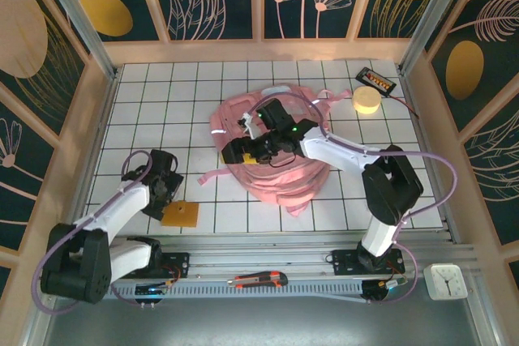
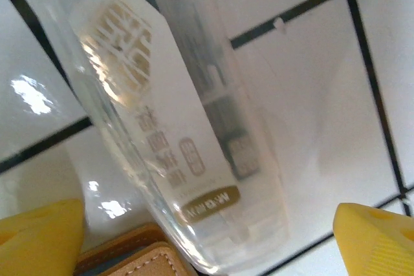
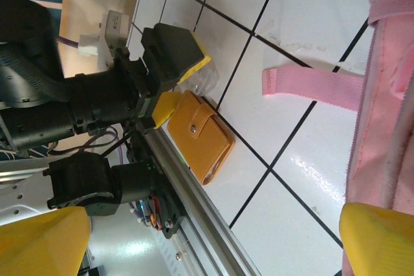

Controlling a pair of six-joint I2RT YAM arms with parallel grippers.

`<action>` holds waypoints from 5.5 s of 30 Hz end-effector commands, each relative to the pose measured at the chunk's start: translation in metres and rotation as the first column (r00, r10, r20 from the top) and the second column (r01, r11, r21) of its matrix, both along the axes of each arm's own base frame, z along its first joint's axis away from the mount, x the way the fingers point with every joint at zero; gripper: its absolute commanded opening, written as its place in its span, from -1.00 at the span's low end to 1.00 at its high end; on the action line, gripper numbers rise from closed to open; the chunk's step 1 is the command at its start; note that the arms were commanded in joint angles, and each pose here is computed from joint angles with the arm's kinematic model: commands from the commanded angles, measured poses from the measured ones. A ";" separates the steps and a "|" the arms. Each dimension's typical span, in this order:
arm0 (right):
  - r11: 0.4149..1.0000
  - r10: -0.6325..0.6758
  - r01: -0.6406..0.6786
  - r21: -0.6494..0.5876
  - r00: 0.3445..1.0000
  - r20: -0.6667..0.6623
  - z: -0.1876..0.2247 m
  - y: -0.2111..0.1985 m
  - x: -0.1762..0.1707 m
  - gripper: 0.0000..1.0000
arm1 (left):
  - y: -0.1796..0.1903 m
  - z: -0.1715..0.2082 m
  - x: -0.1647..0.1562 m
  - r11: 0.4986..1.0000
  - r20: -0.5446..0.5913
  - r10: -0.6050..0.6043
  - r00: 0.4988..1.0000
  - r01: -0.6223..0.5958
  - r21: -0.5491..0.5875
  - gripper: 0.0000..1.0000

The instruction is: Pack the student bag

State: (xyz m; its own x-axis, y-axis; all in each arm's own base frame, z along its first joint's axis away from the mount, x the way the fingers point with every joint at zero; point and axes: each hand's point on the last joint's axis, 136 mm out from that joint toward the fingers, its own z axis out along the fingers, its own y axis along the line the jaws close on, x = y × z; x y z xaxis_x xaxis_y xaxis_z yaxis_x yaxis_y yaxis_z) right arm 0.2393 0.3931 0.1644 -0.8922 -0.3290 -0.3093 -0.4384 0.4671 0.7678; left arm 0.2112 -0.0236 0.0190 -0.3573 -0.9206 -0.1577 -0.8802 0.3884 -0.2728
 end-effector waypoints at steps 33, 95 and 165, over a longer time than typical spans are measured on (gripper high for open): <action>0.995 0.045 -0.045 0.093 0.999 0.007 0.010 0.016 -0.009 0.96 | 0.022 0.011 0.042 0.984 -0.040 0.098 0.994 -0.103 -0.144 0.14; 0.989 -0.044 0.045 0.141 0.999 -0.008 0.006 -0.015 0.044 0.96 | 0.032 0.023 0.049 0.996 -0.118 0.043 0.992 -0.052 -0.075 -0.09; 0.599 -0.730 0.717 -0.357 0.672 0.123 0.023 -0.221 0.077 0.87 | -0.266 0.198 0.078 0.142 0.182 -0.980 0.080 0.923 0.358 0.77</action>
